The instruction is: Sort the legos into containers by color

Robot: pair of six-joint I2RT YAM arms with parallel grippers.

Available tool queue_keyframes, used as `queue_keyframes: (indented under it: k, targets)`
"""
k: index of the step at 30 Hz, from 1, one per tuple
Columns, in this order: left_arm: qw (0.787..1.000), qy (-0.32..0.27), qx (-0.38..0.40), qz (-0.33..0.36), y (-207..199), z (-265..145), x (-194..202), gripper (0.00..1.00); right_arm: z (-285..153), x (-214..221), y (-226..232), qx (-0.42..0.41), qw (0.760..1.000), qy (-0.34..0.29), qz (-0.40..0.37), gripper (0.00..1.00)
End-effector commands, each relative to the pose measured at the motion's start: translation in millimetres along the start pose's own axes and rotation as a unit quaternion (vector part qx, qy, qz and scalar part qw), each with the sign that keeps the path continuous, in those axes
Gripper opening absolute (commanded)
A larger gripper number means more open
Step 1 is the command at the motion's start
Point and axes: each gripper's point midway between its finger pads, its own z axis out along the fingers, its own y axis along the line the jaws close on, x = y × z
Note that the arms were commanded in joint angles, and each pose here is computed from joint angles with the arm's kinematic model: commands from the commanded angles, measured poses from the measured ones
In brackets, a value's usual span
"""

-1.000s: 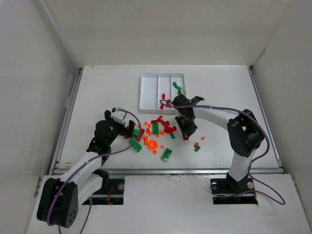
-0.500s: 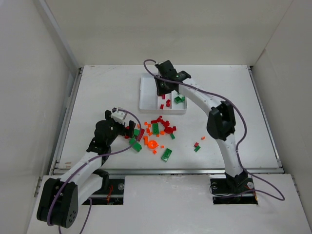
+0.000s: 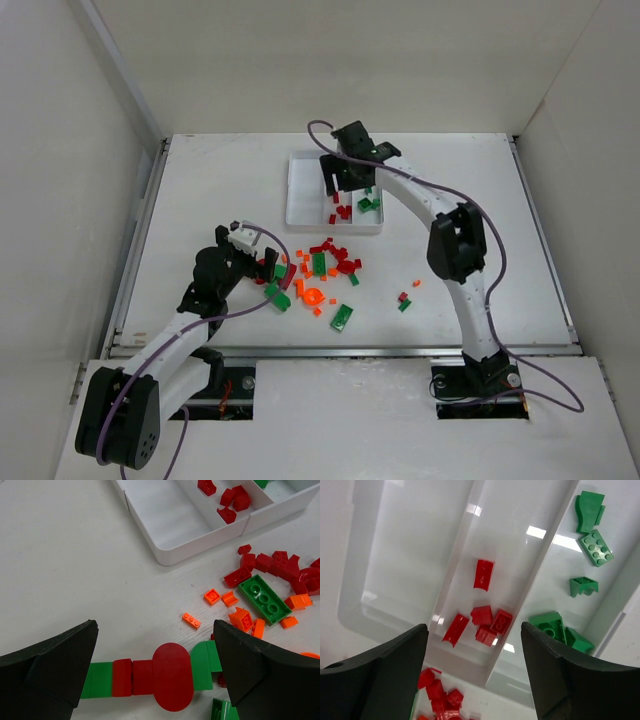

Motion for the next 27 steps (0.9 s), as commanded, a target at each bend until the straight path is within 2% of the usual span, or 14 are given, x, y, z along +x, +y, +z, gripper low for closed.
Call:
queue_keyframes:
  k: [1, 3, 6, 9, 10, 11, 15, 22, 27]
  targets:
    - [0.999, -0.031, 0.005, 0.008, -2, -1, -14, 1.00, -64, -24, 2, 0.003, 0.999, -0.048, -0.013, 0.81]
    - [0.999, -0.031, 0.005, 0.008, -2, -1, -14, 1.00, -78, -7, -17, 0.036, 0.999, -0.027, -0.011, 0.85]
    - [0.999, -0.031, 0.005, 0.008, -2, -1, -14, 1.00, -96, 43, -39, 0.065, 0.997, 0.036, -0.009, 0.88]
    - [1.000, -0.026, 0.006, 0.008, -2, 0, -11, 1.00, -106, 139, -68, 0.091, 0.980, 0.175, 0.018, 0.88]
    - [1.000, -0.026, 0.006, 0.008, -2, 0, -11, 1.00, -106, 140, -65, 0.085, 0.980, 0.176, 0.025, 0.88]
    - [1.000, -0.026, 0.006, 0.008, -2, 0, -11, 1.00, -109, 171, -68, 0.086, 0.973, 0.211, 0.029, 0.88]
    - [1.000, -0.022, 0.006, 0.007, -2, 1, -9, 1.00, -120, 224, -67, 0.072, 0.958, 0.271, 0.062, 0.87]
    - [1.000, -0.027, 0.010, 0.008, -4, 0, -11, 1.00, -121, 265, -65, 0.065, 0.946, 0.307, 0.087, 0.83]
    - [1.000, -0.027, 0.010, 0.008, -4, 0, -11, 1.00, -119, 271, -55, 0.051, 0.946, 0.310, 0.079, 0.77]
